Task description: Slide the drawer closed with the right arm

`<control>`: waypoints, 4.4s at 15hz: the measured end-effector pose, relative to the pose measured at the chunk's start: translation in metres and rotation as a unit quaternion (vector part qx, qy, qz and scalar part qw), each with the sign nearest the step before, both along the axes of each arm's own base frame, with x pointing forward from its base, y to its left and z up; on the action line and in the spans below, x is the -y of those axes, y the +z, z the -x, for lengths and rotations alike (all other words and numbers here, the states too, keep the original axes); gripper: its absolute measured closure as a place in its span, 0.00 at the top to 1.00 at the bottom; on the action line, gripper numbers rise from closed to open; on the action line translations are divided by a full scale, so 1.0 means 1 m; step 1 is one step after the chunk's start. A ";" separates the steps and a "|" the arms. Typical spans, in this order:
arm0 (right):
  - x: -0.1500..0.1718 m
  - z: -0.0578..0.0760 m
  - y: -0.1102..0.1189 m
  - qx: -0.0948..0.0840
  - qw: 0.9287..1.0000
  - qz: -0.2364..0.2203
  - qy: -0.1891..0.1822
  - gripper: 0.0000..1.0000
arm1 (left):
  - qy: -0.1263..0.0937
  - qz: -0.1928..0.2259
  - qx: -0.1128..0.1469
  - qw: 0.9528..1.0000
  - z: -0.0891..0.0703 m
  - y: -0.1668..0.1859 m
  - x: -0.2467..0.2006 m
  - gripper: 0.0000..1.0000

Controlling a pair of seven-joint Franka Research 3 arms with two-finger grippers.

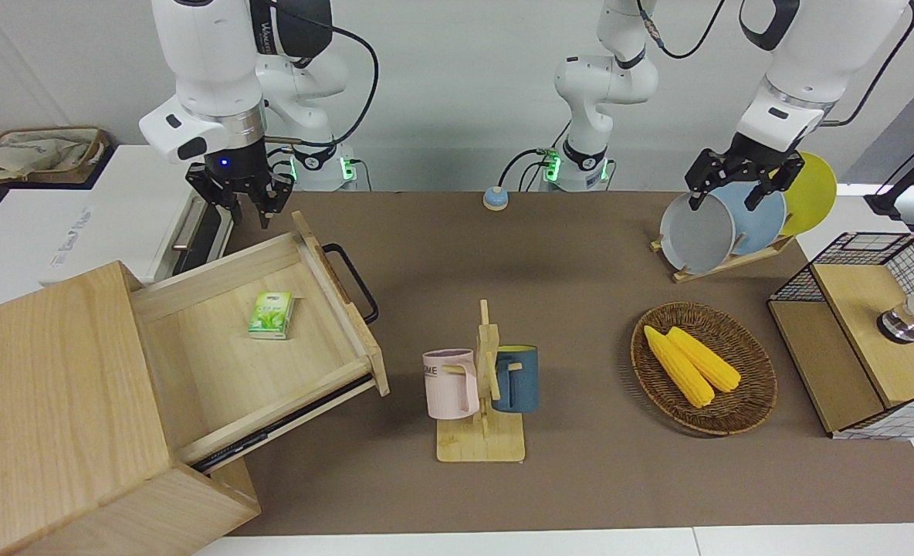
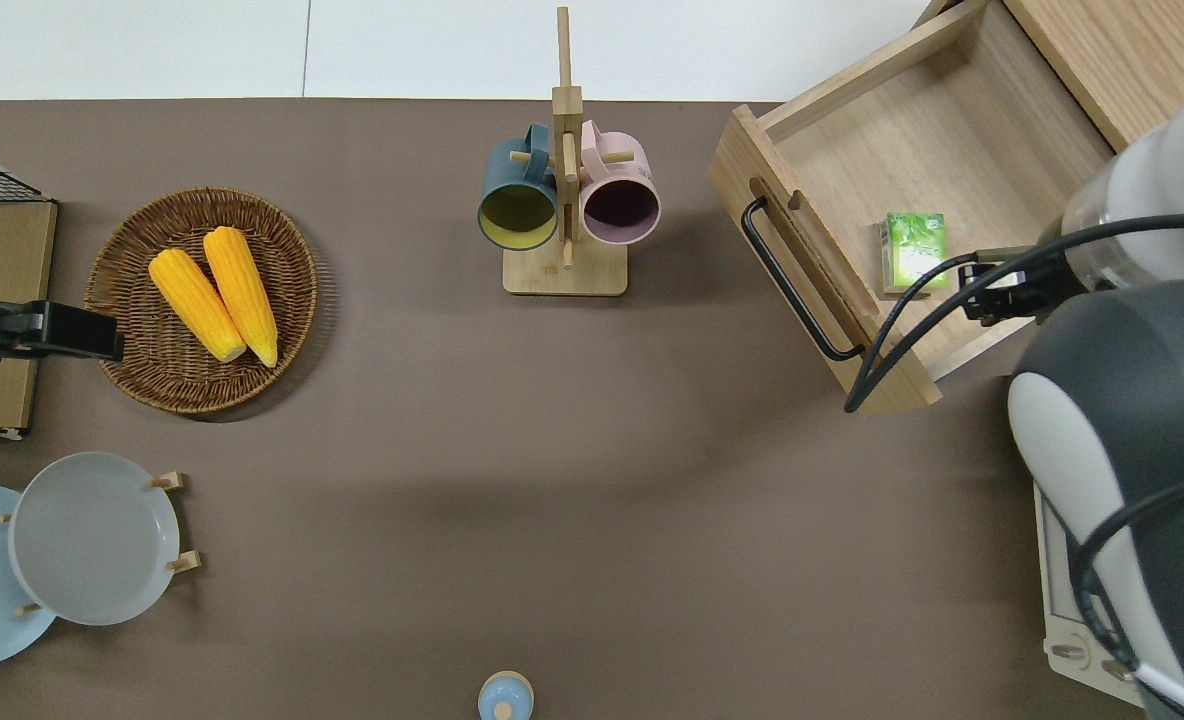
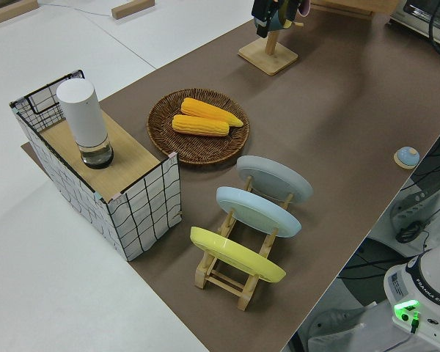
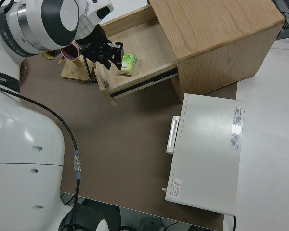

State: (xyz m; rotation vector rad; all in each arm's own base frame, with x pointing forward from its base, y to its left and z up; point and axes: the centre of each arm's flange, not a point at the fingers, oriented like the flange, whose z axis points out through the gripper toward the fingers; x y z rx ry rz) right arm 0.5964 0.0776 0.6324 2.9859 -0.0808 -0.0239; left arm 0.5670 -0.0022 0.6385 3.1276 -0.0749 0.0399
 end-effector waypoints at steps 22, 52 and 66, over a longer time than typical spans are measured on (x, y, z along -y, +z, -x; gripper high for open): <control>-0.109 0.017 0.024 0.073 0.989 -0.042 -0.122 0.01 | 0.000 0.000 0.000 1.000 0.000 0.000 0.000 1.00; -0.167 -0.055 -0.144 0.044 0.900 -0.052 -0.430 0.01 | 0.000 0.000 0.000 1.000 0.000 0.000 0.000 1.00; -0.114 -0.093 -0.153 0.084 0.885 -0.088 -0.450 0.01 | 0.000 0.000 0.000 1.000 0.000 0.000 0.000 1.00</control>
